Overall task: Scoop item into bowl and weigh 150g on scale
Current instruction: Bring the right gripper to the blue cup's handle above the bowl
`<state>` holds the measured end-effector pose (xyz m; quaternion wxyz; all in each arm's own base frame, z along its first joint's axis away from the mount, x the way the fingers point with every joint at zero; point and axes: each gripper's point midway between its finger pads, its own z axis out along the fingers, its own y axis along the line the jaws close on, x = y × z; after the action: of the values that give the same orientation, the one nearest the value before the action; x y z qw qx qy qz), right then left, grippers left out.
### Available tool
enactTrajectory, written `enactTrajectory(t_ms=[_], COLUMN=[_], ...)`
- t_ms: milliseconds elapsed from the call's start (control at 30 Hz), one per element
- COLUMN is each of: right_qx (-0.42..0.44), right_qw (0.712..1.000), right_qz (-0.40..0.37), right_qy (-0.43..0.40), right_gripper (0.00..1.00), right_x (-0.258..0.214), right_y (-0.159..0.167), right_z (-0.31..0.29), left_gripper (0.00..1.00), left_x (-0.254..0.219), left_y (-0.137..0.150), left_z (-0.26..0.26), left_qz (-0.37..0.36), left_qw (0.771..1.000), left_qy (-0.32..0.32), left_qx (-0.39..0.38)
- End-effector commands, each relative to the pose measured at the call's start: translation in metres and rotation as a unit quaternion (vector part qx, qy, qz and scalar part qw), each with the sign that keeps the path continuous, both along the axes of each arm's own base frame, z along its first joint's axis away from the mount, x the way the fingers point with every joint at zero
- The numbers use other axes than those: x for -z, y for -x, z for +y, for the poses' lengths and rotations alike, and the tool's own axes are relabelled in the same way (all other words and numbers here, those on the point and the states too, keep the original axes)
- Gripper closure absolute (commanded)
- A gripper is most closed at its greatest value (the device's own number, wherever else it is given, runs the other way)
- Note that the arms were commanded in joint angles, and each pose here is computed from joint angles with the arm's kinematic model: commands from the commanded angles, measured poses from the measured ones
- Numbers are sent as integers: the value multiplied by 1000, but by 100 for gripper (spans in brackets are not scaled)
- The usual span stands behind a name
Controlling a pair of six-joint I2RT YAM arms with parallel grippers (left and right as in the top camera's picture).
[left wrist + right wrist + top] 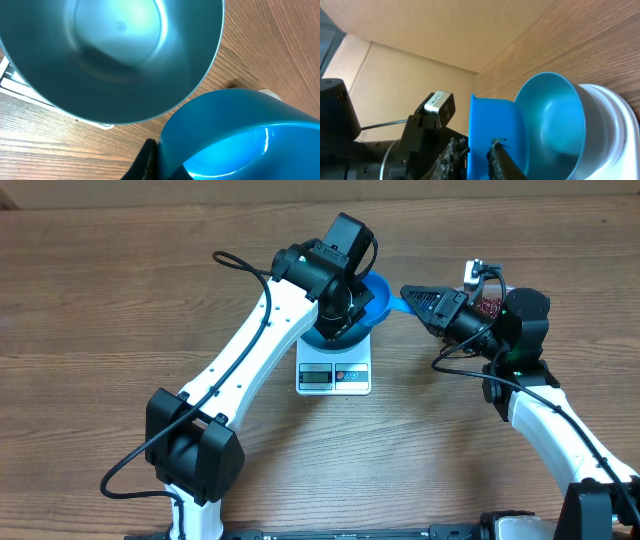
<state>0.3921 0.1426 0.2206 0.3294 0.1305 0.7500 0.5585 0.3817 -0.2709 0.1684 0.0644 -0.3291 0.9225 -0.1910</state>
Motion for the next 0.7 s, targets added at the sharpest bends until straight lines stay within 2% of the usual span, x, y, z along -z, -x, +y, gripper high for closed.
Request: enactTrajectory(t_ms=[0, 100, 267, 333, 467, 667], right_qx=[10, 10, 10, 9, 6, 4], right_qw=[1000, 1000, 1000, 1000, 1000, 1000], right_qz=[-9, -9, -7, -7, -7, -7], right_qy=[1, 1, 0, 0, -1, -1], right_gripper=[87, 94, 96, 92, 79, 79], right_x=[-6, -6, -6, -6, -6, -6], right_y=[-5, -5, -5, -4, -3, -3], right_z=[-3, -3, -3, -2, -2, -1], left_gripper=[96, 96, 96, 96, 96, 96], left_x=[-15, -15, -15, -16, -16, -17], left_y=[-1, -1, -1, -2, -3, -4], left_z=[-2, -2, -2, -2, -3, -3], left_qz=[-19, -19, -19, -19, -23, -22], left_qw=[1000, 1000, 1000, 1000, 1000, 1000], left_qy=[5, 5, 5, 6, 9, 10], left_qx=[1, 1, -1, -2, -3, -6])
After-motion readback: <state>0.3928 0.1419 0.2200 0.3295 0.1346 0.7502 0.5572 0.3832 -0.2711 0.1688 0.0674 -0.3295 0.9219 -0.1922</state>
